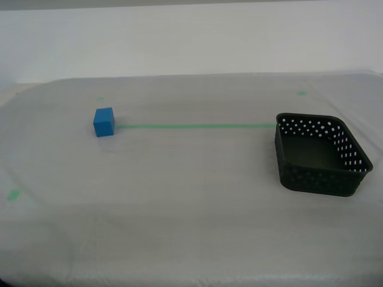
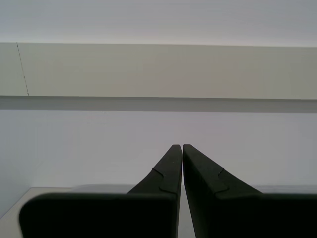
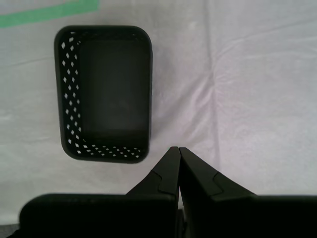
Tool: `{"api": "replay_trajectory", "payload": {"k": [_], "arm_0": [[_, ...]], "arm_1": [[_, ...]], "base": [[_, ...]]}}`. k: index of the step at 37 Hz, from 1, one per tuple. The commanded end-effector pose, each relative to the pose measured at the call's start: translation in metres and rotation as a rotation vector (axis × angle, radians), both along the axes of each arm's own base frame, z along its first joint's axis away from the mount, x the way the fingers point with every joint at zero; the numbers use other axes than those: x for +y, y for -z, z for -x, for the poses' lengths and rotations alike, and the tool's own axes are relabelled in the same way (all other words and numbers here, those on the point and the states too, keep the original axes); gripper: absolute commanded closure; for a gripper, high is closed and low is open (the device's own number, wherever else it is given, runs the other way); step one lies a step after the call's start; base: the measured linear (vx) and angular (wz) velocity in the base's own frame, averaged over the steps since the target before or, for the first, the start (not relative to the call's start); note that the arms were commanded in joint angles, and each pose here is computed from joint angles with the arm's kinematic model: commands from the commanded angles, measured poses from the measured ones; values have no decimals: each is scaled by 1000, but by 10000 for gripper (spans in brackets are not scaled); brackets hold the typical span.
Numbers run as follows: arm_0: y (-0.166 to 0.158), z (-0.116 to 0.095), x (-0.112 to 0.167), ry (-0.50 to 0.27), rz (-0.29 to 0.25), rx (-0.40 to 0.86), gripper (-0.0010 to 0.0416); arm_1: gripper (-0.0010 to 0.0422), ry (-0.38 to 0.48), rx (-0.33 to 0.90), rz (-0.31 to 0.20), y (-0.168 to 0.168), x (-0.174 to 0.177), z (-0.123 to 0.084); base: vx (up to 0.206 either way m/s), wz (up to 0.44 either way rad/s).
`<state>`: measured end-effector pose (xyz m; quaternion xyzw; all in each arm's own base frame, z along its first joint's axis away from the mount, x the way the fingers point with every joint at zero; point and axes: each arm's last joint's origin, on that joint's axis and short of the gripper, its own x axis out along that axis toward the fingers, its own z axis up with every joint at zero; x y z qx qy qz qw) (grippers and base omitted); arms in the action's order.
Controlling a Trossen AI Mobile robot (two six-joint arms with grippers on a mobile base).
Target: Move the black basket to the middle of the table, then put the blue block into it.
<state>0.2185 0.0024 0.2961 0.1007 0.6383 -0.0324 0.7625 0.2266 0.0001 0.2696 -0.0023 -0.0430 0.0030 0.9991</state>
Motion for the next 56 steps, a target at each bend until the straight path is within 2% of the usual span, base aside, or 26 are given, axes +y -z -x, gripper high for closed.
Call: {"api": "replay_trajectory", "payload": {"k": [1,10,16,29,31,37,39,56], "arm_0": [[4,-7,1,9,-20,-3,406],[16,-19,4,19,-120,44,406],[20,-24,4,19,-122,58,406],[20,-33,4,3,-117,-26,406],[20,-33,3,18,-105,-26,406],[21,-32,1,61,-2,-18,404],[21,-32,1,63,14,-9,403],[21,-30,1,51,17,6,403]], "arm_1": [[412,-1,-5,-2,-1,0,0],[412,-1,-5,-2,-1,0,0],[412,-1,-5,-2,-1,0,0],[412,-1,-5,-2,-1,0,0],[412,-1,-5,-2,-1,0,0],[412,-1,-5,-2,-1,0,0],[412,-1,-5,-2,-1,0,0],[412,-1,-5,-2,-1,0,0]], "base": [[0,0],[0,0],[0,0],[0,0],[0,0],[0,0],[0,0],[0,0]]}}
